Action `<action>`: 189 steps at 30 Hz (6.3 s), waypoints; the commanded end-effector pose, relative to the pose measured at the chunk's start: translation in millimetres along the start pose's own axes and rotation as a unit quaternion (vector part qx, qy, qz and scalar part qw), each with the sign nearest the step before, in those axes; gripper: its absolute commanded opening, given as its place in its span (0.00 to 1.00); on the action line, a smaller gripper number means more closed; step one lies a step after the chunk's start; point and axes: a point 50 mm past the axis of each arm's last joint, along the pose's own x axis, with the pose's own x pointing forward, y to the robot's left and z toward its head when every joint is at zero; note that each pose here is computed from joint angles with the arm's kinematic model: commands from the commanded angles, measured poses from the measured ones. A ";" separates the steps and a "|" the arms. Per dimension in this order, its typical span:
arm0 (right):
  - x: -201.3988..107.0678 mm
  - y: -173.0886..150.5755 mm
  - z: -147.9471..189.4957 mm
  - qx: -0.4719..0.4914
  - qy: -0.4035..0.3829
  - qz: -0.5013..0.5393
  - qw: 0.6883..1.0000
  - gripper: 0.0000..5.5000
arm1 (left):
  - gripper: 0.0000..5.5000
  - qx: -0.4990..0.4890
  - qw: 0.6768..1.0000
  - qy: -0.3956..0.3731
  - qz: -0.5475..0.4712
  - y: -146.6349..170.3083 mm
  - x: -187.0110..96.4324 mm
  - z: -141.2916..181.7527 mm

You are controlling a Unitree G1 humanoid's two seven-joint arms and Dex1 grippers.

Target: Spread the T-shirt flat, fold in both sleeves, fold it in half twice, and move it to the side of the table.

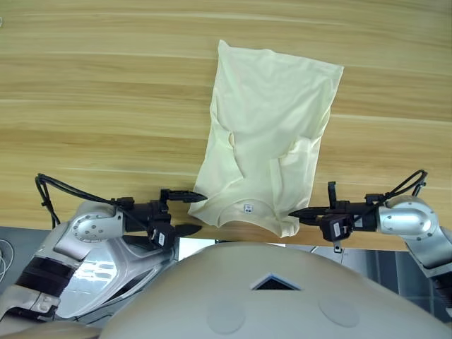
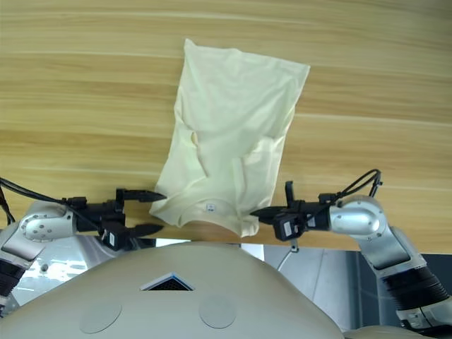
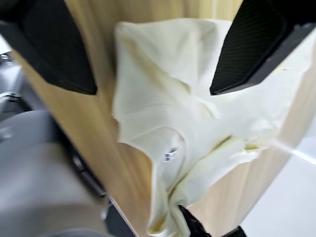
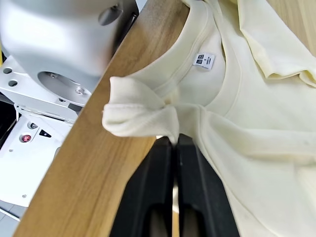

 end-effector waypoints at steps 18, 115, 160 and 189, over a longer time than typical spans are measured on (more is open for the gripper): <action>-1.5 -2.5 -0.9 0.001 0.002 -0.006 1.000 0.00 | 0.76 0.002 0.997 0.035 -0.072 -20.0 -2.4 -5.3; -11.4 -8.8 29.2 -0.018 -0.069 -0.021 0.997 0.00 | 0.01 -0.032 0.999 -0.016 0.002 4.4 -12.6 9.0; -25.5 -127.9 1.0 0.033 -0.035 -0.412 0.910 0.00 | 0.01 0.063 0.953 0.094 0.281 216.8 22.3 -70.1; -1.0 -131.2 -67.1 0.132 0.155 -0.400 0.893 0.00 | 0.28 0.023 0.918 0.264 0.296 210.2 91.9 -110.1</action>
